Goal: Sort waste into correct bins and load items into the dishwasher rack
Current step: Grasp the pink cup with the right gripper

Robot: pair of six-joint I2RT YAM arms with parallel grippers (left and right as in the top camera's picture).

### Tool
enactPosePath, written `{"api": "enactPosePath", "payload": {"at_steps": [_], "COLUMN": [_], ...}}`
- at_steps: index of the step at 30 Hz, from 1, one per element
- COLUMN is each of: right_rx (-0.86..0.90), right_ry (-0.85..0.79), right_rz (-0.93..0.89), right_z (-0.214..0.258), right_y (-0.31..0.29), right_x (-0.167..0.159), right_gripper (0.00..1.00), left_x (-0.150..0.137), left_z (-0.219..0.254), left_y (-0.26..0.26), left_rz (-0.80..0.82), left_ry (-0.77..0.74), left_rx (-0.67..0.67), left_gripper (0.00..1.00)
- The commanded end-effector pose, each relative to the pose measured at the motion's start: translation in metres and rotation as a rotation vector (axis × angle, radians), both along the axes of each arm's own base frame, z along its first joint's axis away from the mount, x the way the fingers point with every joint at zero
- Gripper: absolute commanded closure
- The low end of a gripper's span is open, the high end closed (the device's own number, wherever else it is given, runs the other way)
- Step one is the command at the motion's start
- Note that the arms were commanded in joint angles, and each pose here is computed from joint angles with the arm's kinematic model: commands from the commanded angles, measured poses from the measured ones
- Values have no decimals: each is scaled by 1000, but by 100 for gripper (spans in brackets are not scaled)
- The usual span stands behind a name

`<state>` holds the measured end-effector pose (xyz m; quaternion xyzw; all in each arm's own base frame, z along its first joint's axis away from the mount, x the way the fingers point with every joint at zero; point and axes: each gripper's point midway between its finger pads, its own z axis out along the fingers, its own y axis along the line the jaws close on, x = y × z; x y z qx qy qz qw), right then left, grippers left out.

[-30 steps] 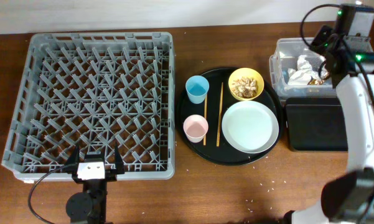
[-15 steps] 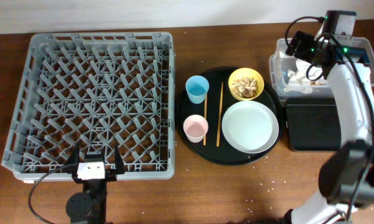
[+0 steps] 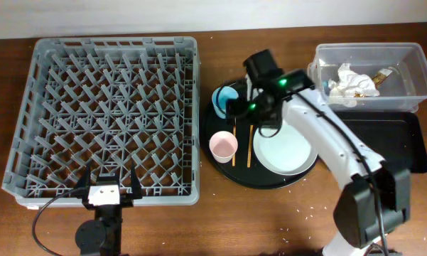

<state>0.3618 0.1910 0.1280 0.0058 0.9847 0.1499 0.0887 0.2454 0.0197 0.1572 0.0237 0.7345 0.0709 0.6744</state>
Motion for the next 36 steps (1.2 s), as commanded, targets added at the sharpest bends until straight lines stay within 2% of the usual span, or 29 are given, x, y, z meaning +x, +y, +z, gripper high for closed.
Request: {"api": "enactPosePath", "payload": {"at_steps": [1, 2, 4, 8, 10, 18, 26, 29, 33, 36], "right_rx": [-29, -32, -44, -34, -25, -22, -87, -109, -124, -128], "right_ry": [49, 64, 96, 122, 105, 64, 75, 70, 93, 99], "right_rz": [-77, -82, -94, -76, -5, 78, 64, 59, 59, 59], "right_z": [-22, -28, -38, -44, -43, -47, -62, -64, -73, -75], "right_y": [0, -1, -3, 1, 11, 40, 30, 26, 23, 23], "right_x": [-6, -10, -18, -26, -29, -38, -39, -38, -42, -43], "right_gripper": [36, 48, 54, 54, 54, 53, 55, 60, 61, 62], "left_x": [0, 0, 0, 0, 0, 0, 0, 0, 0, 0], "left_z": [-1, -1, -1, -1, -1, -1, -1, -1, -1, -1], "left_y": [2, 2, 2, 2, 2, -1, -1, -1, -1, -1], "left_rz": [9, 9, 9, 9, 9, -7, -10, -10, -10, -6], "left_ry": [1, 1, 1, 1, 1, 0, -1, -1, 0, -4], "left_rx": [17, 17, 17, 17, 17, 15, 7, 7, 6, -43], "left_gripper": [1, 1, 1, 1, 1, 1, 1, 1, 1, 1]}}
